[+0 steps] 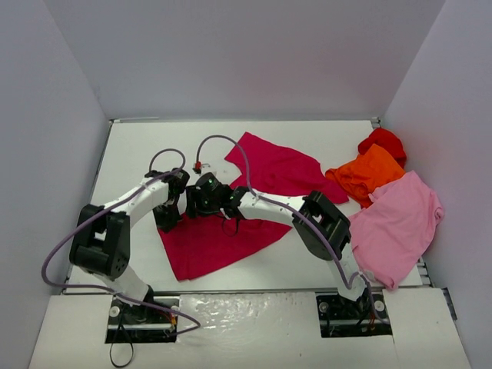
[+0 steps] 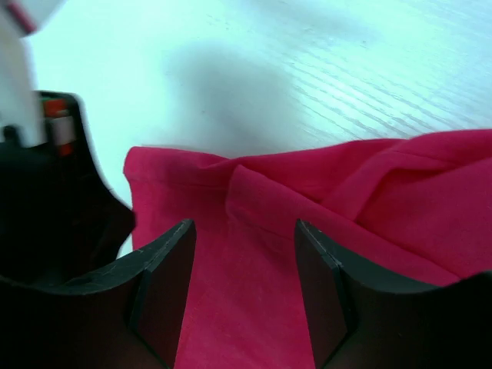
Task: Fold and stack the t-shirts
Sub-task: Fold the flattened tshirt in 1/3 of the way
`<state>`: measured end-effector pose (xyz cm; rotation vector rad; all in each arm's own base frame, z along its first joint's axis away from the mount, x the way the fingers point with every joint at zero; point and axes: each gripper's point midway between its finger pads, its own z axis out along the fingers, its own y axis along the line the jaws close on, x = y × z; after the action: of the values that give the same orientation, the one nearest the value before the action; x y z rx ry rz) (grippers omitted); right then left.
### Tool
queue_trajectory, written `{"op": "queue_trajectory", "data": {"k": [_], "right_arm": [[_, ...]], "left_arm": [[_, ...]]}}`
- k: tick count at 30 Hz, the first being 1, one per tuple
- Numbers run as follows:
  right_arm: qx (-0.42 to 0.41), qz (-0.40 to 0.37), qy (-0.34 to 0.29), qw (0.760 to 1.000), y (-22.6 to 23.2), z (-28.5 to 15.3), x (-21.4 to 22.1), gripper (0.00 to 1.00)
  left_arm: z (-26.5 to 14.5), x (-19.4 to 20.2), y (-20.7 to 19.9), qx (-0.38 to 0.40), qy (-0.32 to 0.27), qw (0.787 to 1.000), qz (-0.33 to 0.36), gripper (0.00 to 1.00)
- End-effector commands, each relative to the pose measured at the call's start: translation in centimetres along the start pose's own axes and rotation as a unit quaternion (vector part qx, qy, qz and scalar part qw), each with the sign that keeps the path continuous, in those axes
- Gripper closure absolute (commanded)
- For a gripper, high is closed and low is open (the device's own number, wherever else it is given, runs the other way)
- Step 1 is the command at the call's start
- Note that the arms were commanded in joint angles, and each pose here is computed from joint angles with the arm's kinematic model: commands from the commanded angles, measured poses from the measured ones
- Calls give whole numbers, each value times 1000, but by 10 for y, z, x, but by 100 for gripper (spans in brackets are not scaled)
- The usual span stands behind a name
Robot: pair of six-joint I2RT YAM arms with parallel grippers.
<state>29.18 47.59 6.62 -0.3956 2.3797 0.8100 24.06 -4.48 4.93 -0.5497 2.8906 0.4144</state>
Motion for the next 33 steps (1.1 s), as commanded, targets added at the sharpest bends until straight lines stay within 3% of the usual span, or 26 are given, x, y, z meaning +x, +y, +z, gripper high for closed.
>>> {"op": "queue_trajectory", "data": {"k": [1,13,19,28,31,33], "right_arm": [[-44,-13,-17,999,32,-1,-17,49],[-22,-23,25,999,24,11,29,49],[-12,-32,43,999,22,17,51,58],[21,-45,55,997,6,29,69,61],[25,-48,58,997,6,33,73,72],[32,-54,60,996,5,34,76,95]], "left_arm": [[8,-20,-12,26,-27,999,-10,100],[27,-19,-13,13,-23,1000,1,100],[35,-17,-13,7,-21,1000,3,100],[38,-11,-17,25,-15,1000,1,100],[37,-10,-20,34,-14,999,0,100],[38,-10,-22,37,-14,999,1,100]]}}
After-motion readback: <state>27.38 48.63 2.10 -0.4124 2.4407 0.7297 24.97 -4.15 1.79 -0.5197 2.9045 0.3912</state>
